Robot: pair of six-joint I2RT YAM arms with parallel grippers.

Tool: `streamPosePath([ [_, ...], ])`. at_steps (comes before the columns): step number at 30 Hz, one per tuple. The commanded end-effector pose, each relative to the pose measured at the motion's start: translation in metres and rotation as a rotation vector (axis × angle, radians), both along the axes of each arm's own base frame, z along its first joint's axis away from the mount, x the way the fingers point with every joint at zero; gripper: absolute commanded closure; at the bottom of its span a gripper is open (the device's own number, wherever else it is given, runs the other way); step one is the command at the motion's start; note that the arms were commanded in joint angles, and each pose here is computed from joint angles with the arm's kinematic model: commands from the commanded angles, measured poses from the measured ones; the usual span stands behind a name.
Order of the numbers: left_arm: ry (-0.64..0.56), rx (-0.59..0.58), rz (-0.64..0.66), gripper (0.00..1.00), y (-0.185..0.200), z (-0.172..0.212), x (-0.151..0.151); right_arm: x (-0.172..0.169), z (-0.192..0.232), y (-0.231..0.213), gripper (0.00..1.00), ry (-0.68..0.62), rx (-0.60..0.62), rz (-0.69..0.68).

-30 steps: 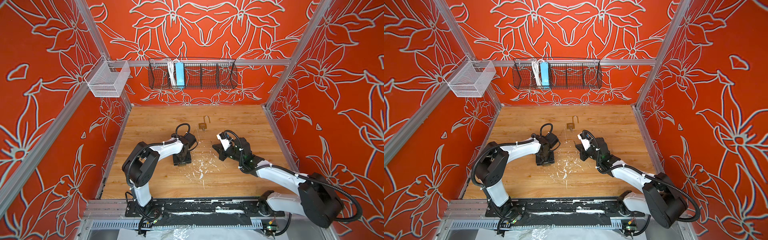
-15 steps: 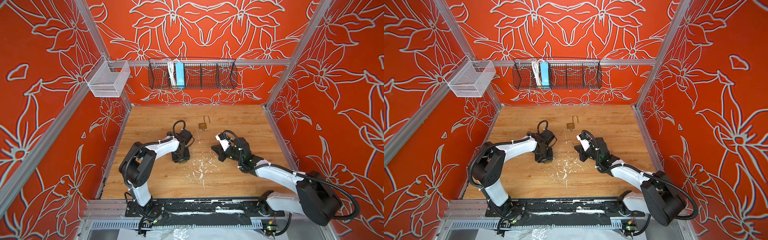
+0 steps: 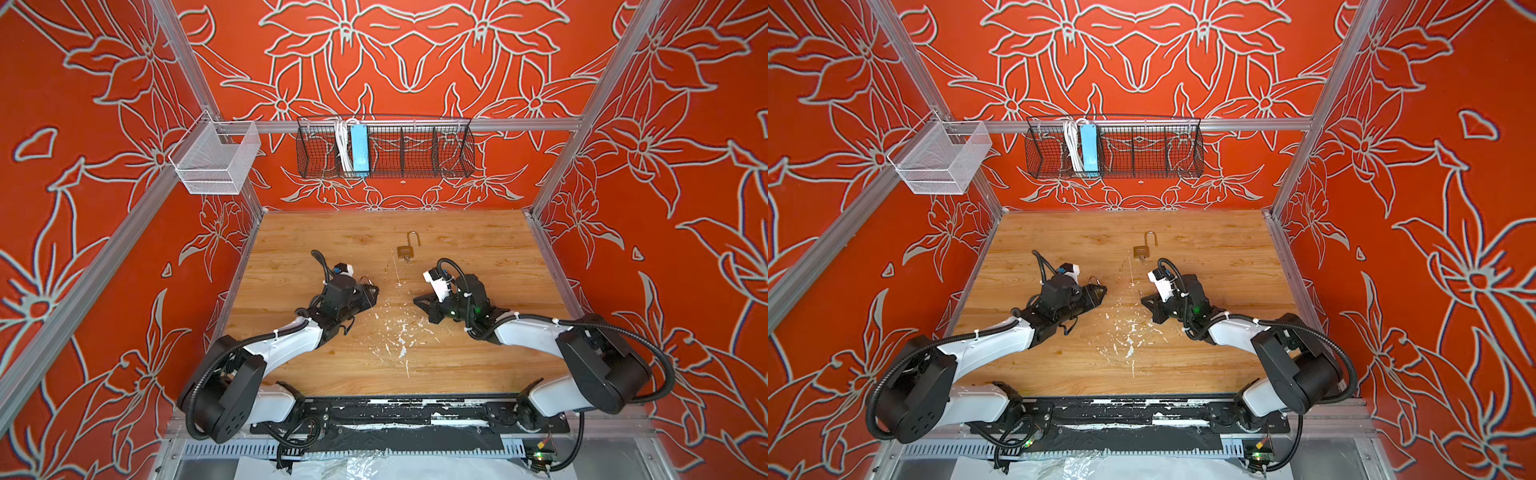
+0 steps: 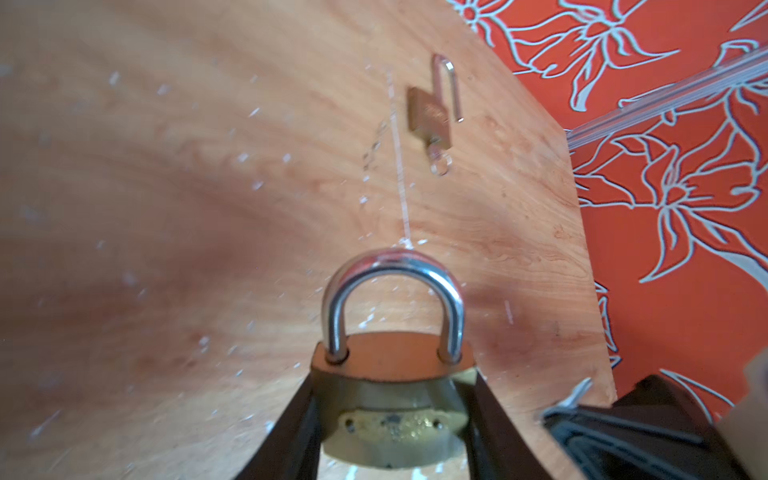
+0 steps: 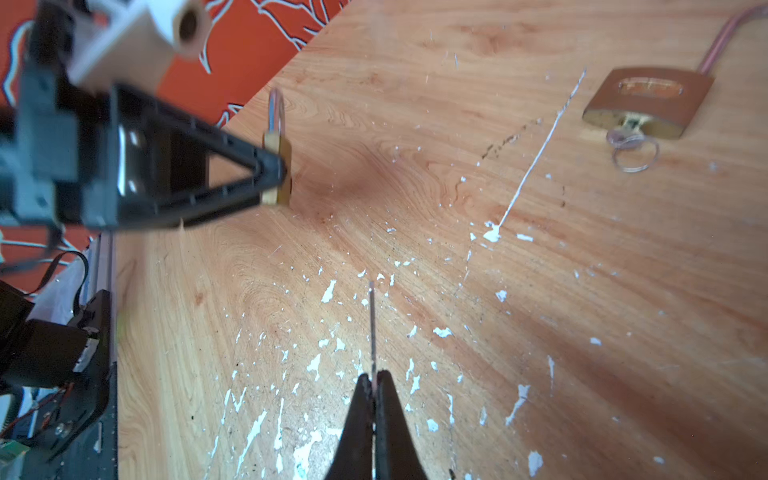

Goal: Unlock with the key
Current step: 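Bring the held padlock up to the key in the right gripper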

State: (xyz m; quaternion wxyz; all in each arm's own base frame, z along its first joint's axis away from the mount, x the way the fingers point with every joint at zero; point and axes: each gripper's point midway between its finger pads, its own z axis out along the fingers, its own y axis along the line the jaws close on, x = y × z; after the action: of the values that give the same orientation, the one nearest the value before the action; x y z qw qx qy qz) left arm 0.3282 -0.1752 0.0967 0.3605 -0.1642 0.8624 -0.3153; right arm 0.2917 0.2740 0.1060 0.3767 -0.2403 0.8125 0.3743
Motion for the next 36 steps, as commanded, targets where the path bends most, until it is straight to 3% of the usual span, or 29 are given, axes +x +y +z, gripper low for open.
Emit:
streamPosePath([
  [1, -0.224, -0.187, 0.016, 1.0, -0.016, 0.071, 0.026, 0.003, 0.014, 0.021, 1.0, -0.013, 0.02, 0.008],
  [4, -0.178, -0.222, -0.003, 1.0, -0.023, 0.065, 0.024, -0.004, 0.007, 0.036, 1.0, -0.007, -0.046, 0.024],
  [9, -0.199, -0.223, 0.068, 1.0, -0.008, 0.064, 0.022, -0.009, 0.005, 0.048, 1.0, 0.045, -0.005, 0.042],
  [22, -0.213, -0.272, -0.066, 1.0, -0.033, 0.068, 0.018, -0.019, -0.003, 0.067, 1.0, 0.06, -0.042, 0.111],
  [36, -0.225, -0.166, -0.127, 1.0, -0.06, 0.062, 0.011, -0.02, 0.0, 0.067, 1.0, 0.044, -0.045, 0.114],
])
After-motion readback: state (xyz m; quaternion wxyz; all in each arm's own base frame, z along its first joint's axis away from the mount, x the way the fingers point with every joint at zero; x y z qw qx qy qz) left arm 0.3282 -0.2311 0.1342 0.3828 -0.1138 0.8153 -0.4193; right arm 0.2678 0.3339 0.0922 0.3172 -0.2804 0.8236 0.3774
